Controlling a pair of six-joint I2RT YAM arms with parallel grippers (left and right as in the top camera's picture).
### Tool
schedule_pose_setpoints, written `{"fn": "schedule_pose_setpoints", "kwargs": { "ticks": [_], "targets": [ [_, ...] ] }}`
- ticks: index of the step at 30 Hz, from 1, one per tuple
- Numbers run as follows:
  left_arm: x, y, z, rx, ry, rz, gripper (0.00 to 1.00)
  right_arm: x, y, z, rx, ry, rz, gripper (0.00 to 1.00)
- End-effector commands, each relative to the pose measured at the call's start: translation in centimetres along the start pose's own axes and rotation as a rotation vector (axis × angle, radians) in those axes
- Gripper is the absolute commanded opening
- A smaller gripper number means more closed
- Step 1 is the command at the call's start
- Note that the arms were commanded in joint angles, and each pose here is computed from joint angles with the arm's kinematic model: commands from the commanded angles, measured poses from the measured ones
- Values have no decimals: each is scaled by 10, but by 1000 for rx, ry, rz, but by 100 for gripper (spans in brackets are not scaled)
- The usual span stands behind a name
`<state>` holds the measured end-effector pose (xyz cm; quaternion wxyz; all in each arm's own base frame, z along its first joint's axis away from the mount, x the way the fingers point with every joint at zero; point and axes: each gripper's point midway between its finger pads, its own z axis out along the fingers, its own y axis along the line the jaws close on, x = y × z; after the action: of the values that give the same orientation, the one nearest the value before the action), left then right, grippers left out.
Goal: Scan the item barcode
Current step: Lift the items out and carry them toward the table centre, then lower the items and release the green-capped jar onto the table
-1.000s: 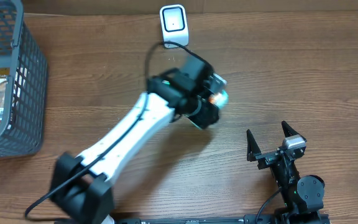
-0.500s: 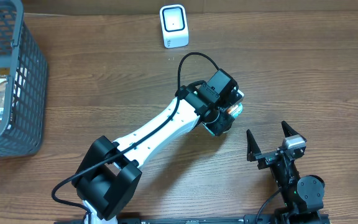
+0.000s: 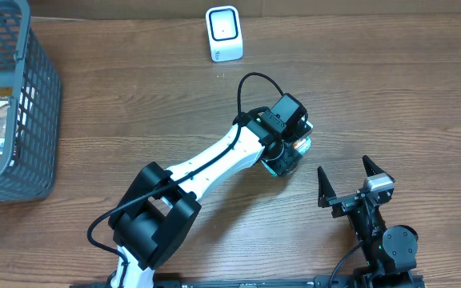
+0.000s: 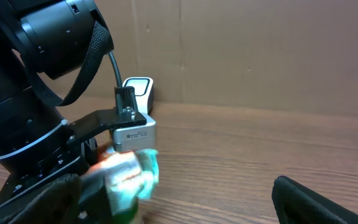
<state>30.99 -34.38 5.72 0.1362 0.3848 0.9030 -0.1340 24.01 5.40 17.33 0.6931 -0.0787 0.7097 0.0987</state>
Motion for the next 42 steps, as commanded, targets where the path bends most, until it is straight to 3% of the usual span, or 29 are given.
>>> {"fn": "schedule_pose_setpoints", "kwargs": {
  "ticks": [1,2,15,33,42],
  "targets": [
    [-7,-1,-4,6,-24,-2,96,2,0,0,-1,-3,-6,100],
    [-7,-2,-4,15,-23,-2,100,2,0,0,-1,-3,-6,100],
    [-45,-13,-61,28,-145,25,100,2,0,0,-1,-3,-6,100],
    [-22,-5,-40,-1,-80,17,100,2,0,0,-1,-3,-6,100],
    [-14,-2,-25,-1,-45,11,93,2,0,0,-1,-3,-6,100]
  ]
}}
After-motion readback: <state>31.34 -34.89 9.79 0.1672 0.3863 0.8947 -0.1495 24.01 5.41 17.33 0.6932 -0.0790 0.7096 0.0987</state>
